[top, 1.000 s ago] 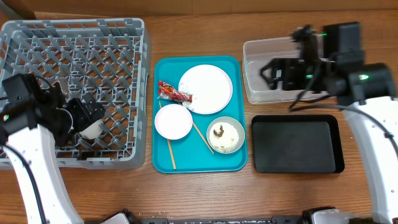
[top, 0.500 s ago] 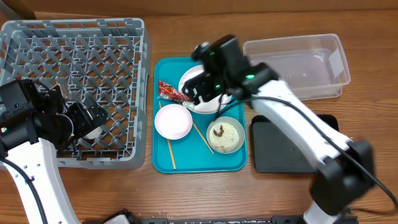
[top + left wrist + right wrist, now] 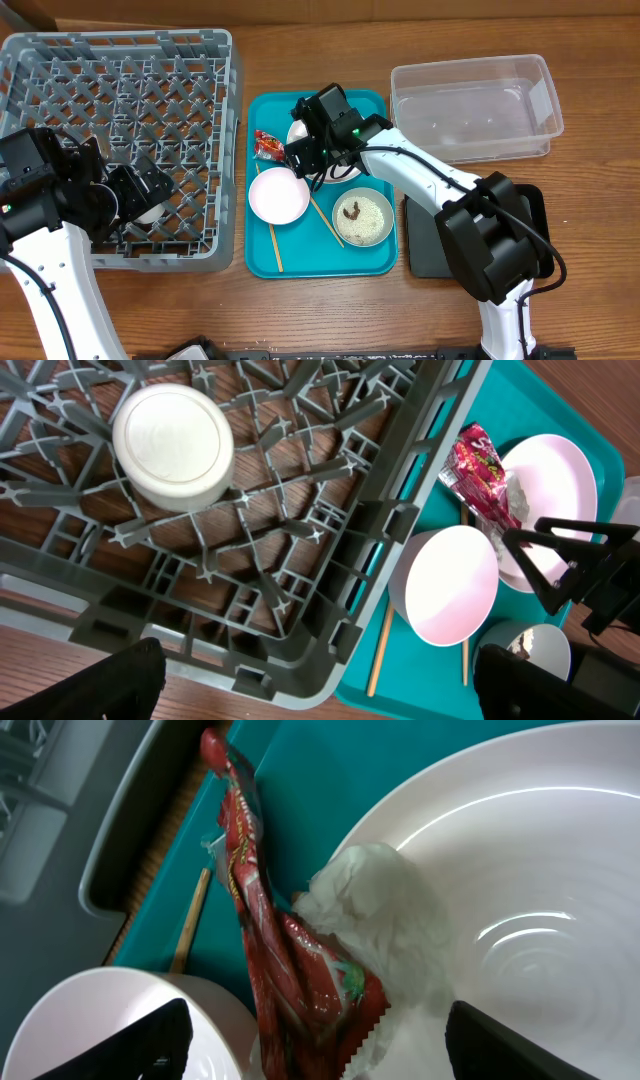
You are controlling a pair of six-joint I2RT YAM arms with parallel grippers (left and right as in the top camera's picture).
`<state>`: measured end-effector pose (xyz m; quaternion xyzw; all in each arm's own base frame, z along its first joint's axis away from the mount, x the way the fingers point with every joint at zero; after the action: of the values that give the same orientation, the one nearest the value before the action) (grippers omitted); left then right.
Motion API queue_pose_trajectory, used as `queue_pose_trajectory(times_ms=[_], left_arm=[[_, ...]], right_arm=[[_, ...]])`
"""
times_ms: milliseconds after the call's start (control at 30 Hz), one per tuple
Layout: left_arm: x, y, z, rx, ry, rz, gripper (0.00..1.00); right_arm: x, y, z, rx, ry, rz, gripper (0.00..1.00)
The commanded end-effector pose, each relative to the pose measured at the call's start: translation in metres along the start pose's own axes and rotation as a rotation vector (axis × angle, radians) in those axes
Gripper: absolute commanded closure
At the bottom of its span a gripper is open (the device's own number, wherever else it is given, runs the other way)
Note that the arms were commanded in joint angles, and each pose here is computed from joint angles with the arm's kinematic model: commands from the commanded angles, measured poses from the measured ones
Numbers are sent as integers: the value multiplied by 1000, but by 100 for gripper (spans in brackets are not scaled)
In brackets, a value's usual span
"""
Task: Sort waste into correct bins and load items into the dishwasher
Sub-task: 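Grasp the red wrapper and tissue on the plate with right gripper, then drop the wrapper and tissue into the clear plastic bin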
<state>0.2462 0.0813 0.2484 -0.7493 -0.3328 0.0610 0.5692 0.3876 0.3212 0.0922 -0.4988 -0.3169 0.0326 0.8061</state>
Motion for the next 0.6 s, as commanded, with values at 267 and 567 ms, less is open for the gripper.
queue_pose_trajectory(times_ms=[267,567], left_arm=[[1,-3,-4,-17,29,-5,0],[1,-3,-4,-16,28,-2,0]], right_arm=[[-14,26,-13,-49,111,45,19],[-10,24,-15,-42,139,27,78]])
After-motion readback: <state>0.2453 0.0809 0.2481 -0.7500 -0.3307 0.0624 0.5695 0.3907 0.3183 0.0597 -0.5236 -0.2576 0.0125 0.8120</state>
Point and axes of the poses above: each gripper's point midway between its finger pads, its own y axis out along the fingers, its own z axis along the line the jaws close on, x = y × z, the point moved 4 cm from there along -y, back along the fingers, and after that the axes turned 2 degrees about -y, right-handed, at the moved point
